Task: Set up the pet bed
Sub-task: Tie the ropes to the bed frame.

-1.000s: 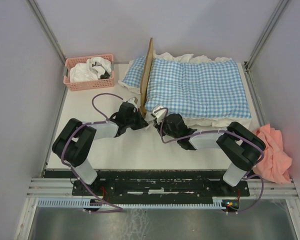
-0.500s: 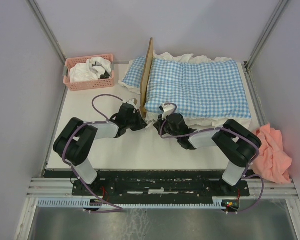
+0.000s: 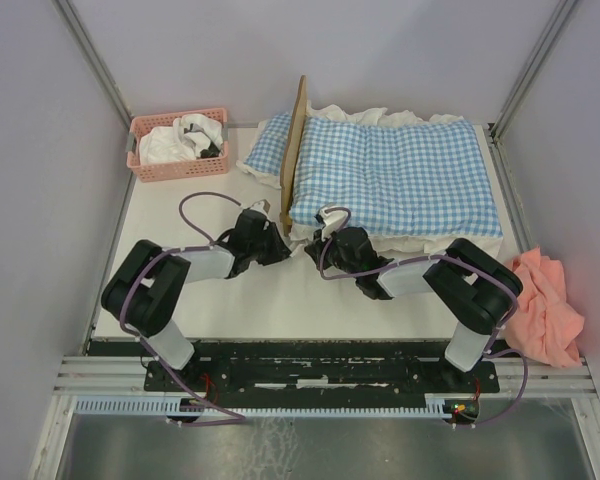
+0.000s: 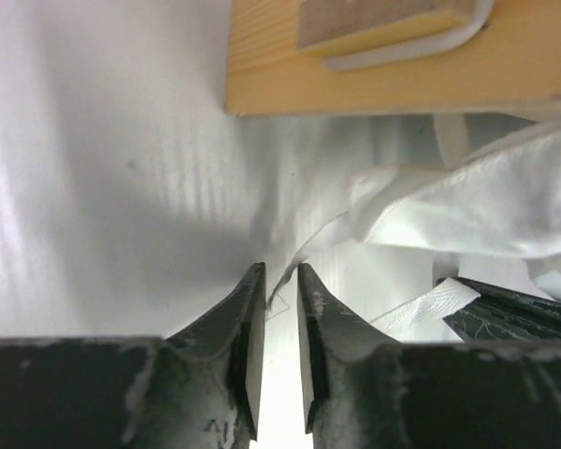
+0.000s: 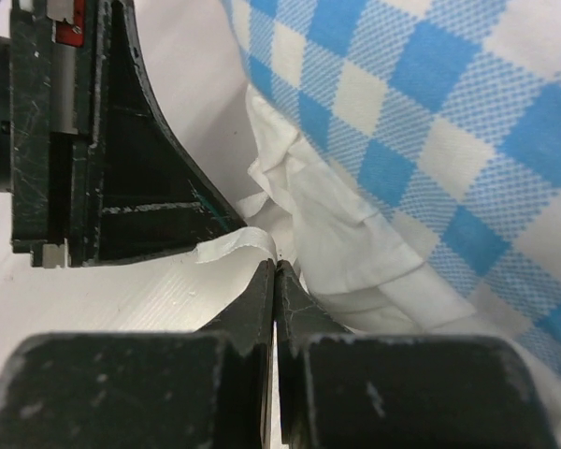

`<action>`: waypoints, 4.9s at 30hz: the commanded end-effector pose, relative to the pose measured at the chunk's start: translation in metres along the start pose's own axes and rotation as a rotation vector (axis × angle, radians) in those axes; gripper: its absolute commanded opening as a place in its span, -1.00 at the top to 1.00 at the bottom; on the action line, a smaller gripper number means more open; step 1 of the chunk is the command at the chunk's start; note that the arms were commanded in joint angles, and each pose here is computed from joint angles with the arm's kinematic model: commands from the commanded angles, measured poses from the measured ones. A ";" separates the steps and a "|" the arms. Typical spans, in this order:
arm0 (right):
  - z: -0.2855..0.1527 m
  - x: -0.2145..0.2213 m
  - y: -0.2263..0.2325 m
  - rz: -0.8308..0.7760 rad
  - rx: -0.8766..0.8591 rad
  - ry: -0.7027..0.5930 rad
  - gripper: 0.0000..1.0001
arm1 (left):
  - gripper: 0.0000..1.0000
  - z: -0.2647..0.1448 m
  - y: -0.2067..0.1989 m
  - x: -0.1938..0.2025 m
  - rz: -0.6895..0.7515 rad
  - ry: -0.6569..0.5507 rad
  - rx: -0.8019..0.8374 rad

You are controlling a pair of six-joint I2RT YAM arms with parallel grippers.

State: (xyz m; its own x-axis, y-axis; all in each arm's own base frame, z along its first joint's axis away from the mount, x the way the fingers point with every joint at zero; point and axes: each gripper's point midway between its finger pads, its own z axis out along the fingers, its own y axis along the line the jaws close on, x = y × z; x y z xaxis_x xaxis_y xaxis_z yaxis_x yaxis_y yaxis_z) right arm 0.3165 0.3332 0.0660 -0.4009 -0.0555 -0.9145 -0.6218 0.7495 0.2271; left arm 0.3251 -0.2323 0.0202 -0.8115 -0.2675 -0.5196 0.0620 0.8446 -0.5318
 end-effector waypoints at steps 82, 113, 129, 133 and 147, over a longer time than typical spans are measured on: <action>0.017 -0.020 0.014 -0.411 -0.147 -0.035 0.76 | 0.95 -0.055 -0.054 -0.032 0.270 -0.226 0.324; 0.042 -0.030 0.021 -0.209 -0.198 -0.196 0.20 | 0.95 -0.078 -0.062 -0.052 0.100 -0.287 0.395; 0.025 -0.050 0.019 -0.129 -0.204 -0.397 0.12 | 0.95 -0.080 -0.058 -0.053 0.069 -0.284 0.393; 0.030 -0.051 0.018 -0.149 -0.191 -0.369 0.11 | 0.95 -0.081 -0.059 -0.052 0.066 -0.284 0.396; 0.034 -0.061 0.030 -0.177 -0.248 -0.410 0.20 | 0.95 -0.086 -0.059 -0.057 0.054 -0.294 0.391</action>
State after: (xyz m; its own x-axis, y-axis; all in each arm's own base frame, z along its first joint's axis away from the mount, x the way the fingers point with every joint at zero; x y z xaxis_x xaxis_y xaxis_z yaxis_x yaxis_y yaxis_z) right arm 0.3399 0.3719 0.0778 -0.1078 0.0575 -0.9925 -0.7919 0.5986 0.1207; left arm 0.3151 -0.2255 0.1215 -0.6248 -0.3531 -0.6964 0.3488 0.6718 -0.6535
